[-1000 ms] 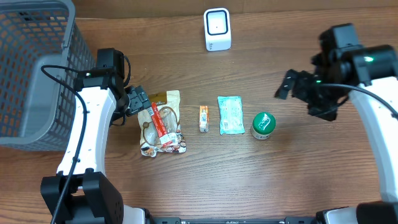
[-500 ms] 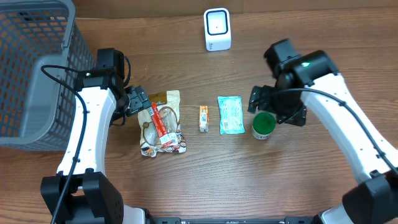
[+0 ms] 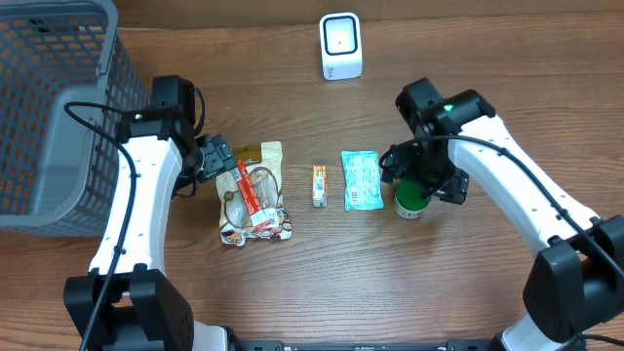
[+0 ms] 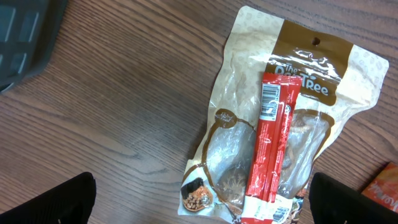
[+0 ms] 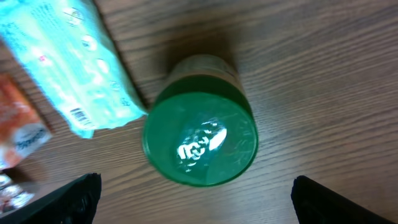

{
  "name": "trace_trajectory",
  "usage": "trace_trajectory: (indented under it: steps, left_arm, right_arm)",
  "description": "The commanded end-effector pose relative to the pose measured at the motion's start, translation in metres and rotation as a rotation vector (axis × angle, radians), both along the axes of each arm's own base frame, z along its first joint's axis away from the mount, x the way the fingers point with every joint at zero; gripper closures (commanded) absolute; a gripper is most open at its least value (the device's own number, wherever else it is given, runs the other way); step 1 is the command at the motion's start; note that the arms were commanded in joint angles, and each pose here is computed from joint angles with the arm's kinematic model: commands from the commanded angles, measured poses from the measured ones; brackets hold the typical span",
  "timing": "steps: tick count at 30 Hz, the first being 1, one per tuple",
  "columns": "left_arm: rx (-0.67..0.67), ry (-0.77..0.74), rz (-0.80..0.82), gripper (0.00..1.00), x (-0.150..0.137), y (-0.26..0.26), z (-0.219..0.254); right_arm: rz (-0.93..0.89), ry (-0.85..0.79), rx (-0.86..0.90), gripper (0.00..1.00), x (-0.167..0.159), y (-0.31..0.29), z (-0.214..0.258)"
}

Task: Scan the item barcode
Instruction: 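Raise the right gripper and move it down over the green-lidded jar, then lower the right gripper around the green-lidded jar and close it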

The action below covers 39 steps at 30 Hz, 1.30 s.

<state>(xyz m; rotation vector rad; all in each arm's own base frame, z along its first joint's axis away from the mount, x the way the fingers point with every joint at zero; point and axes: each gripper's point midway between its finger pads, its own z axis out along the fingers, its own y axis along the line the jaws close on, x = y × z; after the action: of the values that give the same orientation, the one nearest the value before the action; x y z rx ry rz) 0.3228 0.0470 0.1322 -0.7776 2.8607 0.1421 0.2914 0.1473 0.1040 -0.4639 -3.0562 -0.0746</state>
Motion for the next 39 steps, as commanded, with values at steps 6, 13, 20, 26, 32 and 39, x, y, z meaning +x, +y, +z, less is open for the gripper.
trace_trajectory:
  steps: [6, 13, 20, 26, 32, 39]
  left_arm:
    - [0.012, -0.015, 0.012, 0.00, 0.003, 0.002, 0.005]
    - [0.011, -0.015, 0.012, 0.00, 0.003, 0.002, 0.005]
    - [0.012, -0.015, 0.012, 0.00, 0.003, 0.002, 0.005]
    - [0.011, -0.015, 0.012, 0.00, 0.003, 0.002, 0.005]
    - [0.012, -0.015, 0.012, 0.00, 0.003, 0.002, 0.005]
    - [0.012, -0.015, 0.012, 0.00, 0.003, 0.002, 0.005]
  right_arm:
    - [-0.018, -0.005, -0.012, 0.01, -0.002, -0.004, -0.026]
    - [-0.019, -0.039, -0.015, 0.12, 0.005, -0.004, -0.032]
    - [-0.017, -0.041, -0.020, 0.24, 0.005, -0.004, -0.033]
    - [-0.017, -0.046, -0.030, 0.26, 0.006, -0.006, -0.033]
    - [-0.017, -0.049, -0.029, 0.22, 0.007, -0.006, -0.033]
    - [-0.017, -0.053, -0.027, 0.17, 0.008, -0.005, -0.033]
